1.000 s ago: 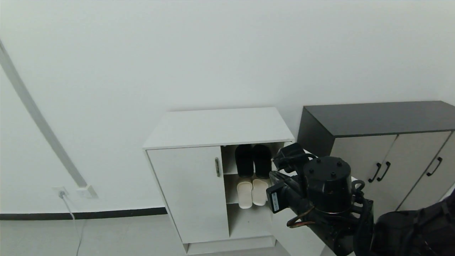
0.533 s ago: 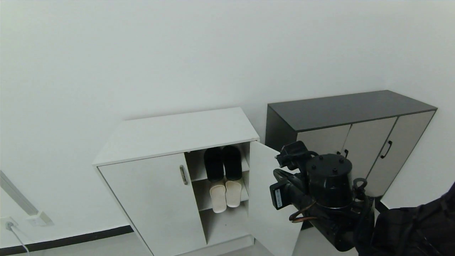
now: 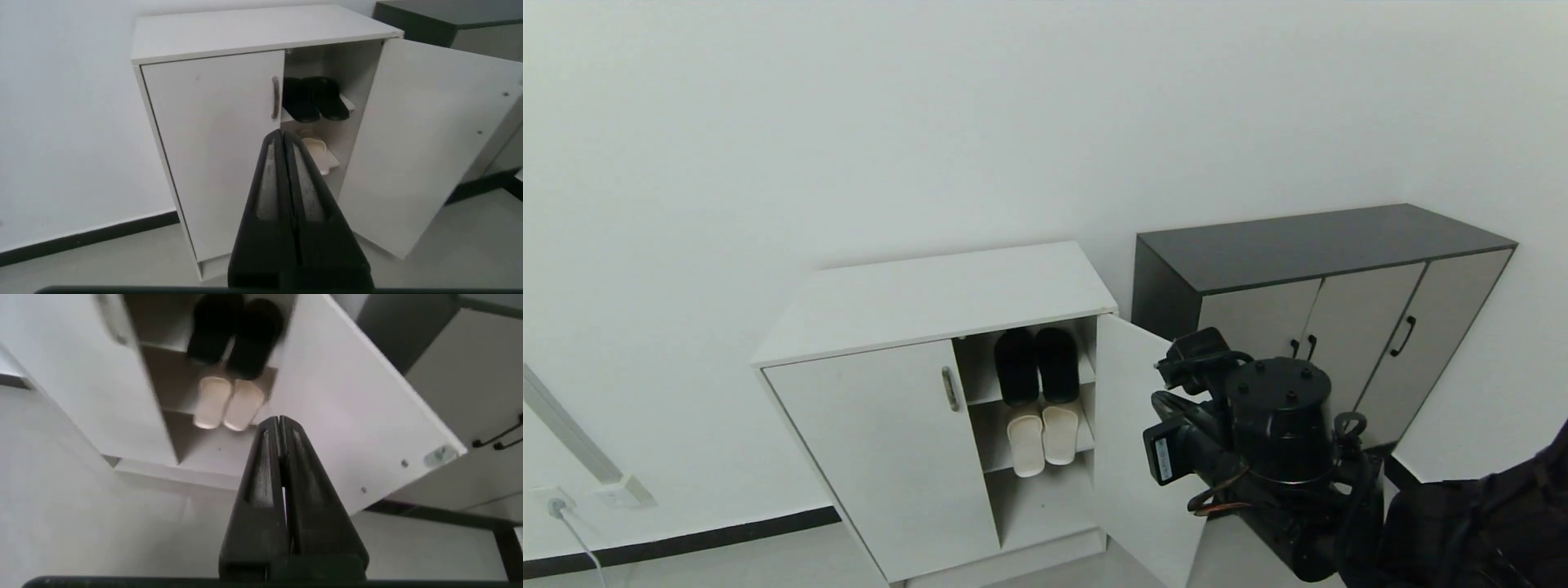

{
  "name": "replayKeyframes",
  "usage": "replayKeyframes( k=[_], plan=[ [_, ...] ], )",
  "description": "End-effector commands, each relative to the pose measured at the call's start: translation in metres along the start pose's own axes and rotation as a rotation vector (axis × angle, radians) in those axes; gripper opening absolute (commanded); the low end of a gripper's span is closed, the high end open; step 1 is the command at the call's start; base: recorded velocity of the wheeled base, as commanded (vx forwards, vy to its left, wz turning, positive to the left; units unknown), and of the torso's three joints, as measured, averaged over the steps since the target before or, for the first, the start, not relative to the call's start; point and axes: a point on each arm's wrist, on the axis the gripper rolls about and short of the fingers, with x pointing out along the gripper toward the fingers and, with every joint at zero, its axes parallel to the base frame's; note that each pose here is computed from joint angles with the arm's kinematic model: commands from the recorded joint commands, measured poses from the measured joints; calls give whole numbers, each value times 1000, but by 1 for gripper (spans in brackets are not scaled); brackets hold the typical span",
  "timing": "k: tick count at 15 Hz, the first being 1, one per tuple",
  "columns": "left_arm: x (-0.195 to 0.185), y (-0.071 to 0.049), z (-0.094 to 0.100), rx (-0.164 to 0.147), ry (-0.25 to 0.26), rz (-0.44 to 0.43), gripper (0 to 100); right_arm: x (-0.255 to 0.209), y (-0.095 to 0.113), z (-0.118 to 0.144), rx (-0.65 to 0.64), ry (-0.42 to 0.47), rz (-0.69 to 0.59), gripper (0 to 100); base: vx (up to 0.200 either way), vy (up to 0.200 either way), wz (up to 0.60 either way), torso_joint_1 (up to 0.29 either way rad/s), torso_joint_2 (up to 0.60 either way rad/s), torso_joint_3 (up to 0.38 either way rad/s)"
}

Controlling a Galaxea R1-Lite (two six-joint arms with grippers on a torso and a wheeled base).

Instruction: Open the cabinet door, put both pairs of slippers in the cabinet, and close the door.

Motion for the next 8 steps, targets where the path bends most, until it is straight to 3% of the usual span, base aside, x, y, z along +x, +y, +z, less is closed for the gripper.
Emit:
replayKeyframes(
  k=[1, 5, 7, 8],
  plan=[
    [0, 0, 0, -1, 1, 1, 0, 0, 0, 0, 3, -2, -1, 0, 0, 0, 0, 0, 0, 0],
    [0, 0, 0, -1, 1, 1, 0, 16, -12, 0, 8, -22, -50, 0, 0, 0, 0, 0, 0, 0],
    [0, 0, 0, 1, 1, 1, 0, 32, -25, 17, 39, -64, -99, 0, 0, 0, 0, 0, 0, 0],
    [0, 0, 0, 1, 1, -1, 0, 48, -41, 25, 56, -66, -156, 0, 0, 0, 0, 0, 0, 0]
  ],
)
